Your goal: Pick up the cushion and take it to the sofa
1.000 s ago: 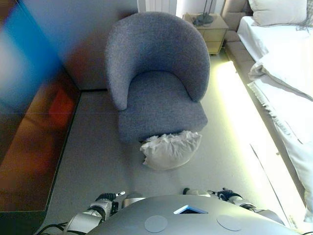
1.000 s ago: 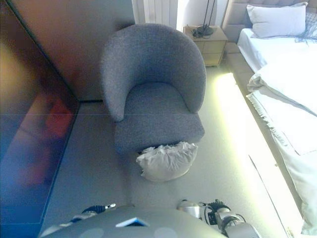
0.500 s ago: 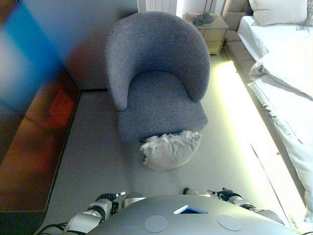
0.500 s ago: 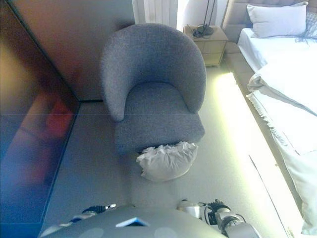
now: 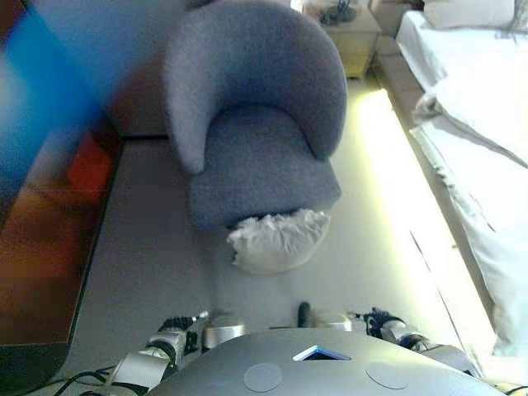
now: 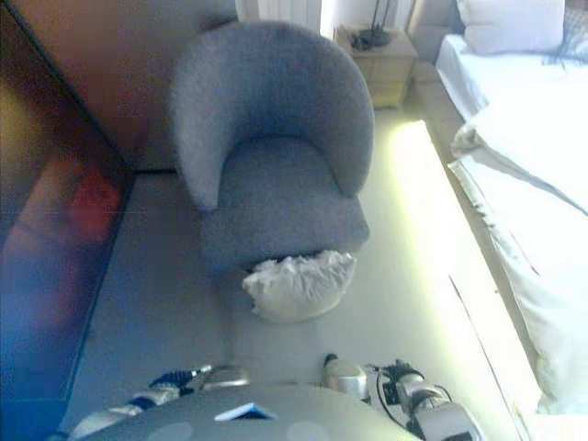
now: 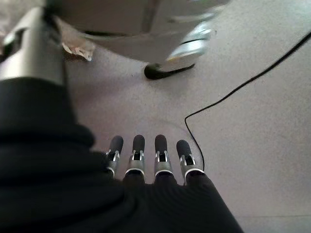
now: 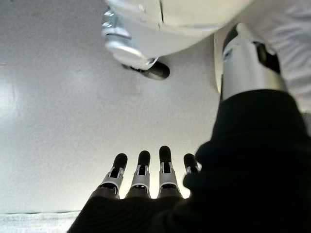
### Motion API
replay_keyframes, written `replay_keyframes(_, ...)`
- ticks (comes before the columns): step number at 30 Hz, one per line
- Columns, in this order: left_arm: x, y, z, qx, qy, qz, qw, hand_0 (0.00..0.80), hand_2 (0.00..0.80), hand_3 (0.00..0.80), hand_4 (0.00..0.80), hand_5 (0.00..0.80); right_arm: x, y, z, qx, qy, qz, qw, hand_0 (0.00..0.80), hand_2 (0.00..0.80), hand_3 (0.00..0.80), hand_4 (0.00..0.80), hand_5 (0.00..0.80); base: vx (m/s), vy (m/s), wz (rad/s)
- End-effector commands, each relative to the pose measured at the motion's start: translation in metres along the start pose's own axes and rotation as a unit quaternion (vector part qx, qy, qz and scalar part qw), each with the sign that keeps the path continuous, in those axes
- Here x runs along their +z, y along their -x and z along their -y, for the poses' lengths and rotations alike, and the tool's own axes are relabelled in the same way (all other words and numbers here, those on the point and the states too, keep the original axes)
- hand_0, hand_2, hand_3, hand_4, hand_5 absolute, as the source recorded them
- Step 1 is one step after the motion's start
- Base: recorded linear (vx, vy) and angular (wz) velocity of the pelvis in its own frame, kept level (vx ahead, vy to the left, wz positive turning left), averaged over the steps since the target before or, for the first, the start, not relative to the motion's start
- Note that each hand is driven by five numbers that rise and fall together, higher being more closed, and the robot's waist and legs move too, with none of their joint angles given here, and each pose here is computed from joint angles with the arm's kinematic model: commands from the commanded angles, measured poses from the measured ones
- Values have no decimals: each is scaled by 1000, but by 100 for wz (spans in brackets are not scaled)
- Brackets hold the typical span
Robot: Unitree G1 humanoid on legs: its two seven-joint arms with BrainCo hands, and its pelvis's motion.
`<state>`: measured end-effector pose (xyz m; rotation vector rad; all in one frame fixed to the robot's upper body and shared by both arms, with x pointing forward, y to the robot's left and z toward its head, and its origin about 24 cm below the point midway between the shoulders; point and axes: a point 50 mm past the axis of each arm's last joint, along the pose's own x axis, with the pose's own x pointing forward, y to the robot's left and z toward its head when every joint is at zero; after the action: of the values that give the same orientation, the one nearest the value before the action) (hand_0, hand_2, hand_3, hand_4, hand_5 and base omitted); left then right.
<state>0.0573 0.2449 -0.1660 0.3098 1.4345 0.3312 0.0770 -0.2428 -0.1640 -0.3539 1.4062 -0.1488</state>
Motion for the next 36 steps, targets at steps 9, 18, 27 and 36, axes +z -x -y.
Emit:
replay_keyframes(9, -11, 2, 13, -20, 9, -16, 1000, 0, 0, 0, 0, 0, -6, -1, 11, -15, 3, -21, 1000, 0, 0, 0, 0, 0, 296, 74, -44)
replay_keyframes(18, -1, 1, 9, -21, -4, -8, 1000, 0, 0, 0, 0, 0, -9, -1, 6, -13, 10, -20, 1000, 0, 0, 0, 0, 0, 270, 125, -27)
replay_keyframes(27, 13, -2, -12, -1, -10, -3, 1000, 0, 0, 0, 0, 0, 7, 0, 2, -34, -53, 5, 998, 0, 0, 0, 0, 0, 153, 30, -16)
replay_keyframes(36, 31, -1, -16, 3, 15, 17, 1000, 0, 0, 0, 0, 0, 8, 0, 4, -29, -21, 10, 999, 0, 0, 0, 0, 0, 171, -263, 2)
